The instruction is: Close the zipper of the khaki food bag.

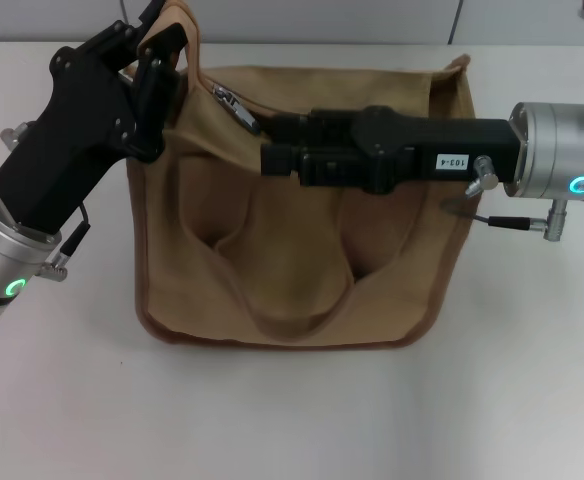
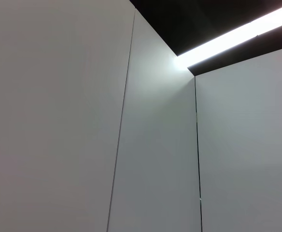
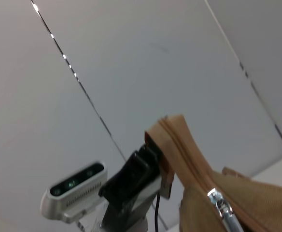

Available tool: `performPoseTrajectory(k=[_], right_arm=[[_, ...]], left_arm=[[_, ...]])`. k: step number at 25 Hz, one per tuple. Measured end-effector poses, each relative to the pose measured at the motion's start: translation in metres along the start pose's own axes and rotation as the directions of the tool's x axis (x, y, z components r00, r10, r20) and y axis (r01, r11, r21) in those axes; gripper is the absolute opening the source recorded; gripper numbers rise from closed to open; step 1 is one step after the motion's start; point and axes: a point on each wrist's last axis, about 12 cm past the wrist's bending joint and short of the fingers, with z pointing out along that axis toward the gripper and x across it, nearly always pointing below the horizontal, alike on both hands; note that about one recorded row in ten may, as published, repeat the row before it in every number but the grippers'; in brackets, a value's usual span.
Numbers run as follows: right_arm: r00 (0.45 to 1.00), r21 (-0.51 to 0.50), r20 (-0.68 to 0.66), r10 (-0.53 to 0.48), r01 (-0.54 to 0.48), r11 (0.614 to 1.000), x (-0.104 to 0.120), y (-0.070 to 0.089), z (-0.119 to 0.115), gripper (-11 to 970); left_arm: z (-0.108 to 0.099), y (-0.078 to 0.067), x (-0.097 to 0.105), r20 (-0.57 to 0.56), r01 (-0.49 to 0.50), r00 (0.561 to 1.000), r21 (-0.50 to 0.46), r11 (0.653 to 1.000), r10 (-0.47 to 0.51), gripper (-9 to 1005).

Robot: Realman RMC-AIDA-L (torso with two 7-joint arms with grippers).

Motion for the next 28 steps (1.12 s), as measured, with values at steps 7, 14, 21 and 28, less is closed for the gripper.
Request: performPoseTrajectory(k=[7, 14, 21, 28], right_arm=[[0.996, -0.003, -0.058, 0.060, -0.061, 0.998, -0.002, -0.001, 0.004, 651], [0.997, 0.023, -0.064, 0.051, -0.050, 0.998, -0.012, -0.006, 0.009, 651], [0.997, 0.014, -0.072, 0.020, -0.020, 1.000, -0.020, -0.006, 0.024, 650], [0.998, 0.012, -0.067, -0.021, 0.022, 1.000, -0.022, -0.005, 0.025, 645]], left_arm=[[0.002, 0.001, 0.000, 0.001, 0.000, 1.000, 0.005, 1.000, 0.000, 90], [0.004, 0.001, 0.000, 0.003, -0.001, 1.000, 0.010, 1.000, 0.001, 90], [0.005, 0.001, 0.000, 0.002, 0.001, 1.000, 0.015, 1.000, -0.001, 90], [0.004, 0.001, 0.000, 0.003, -0.003, 1.000, 0.010, 1.000, 0.003, 90]])
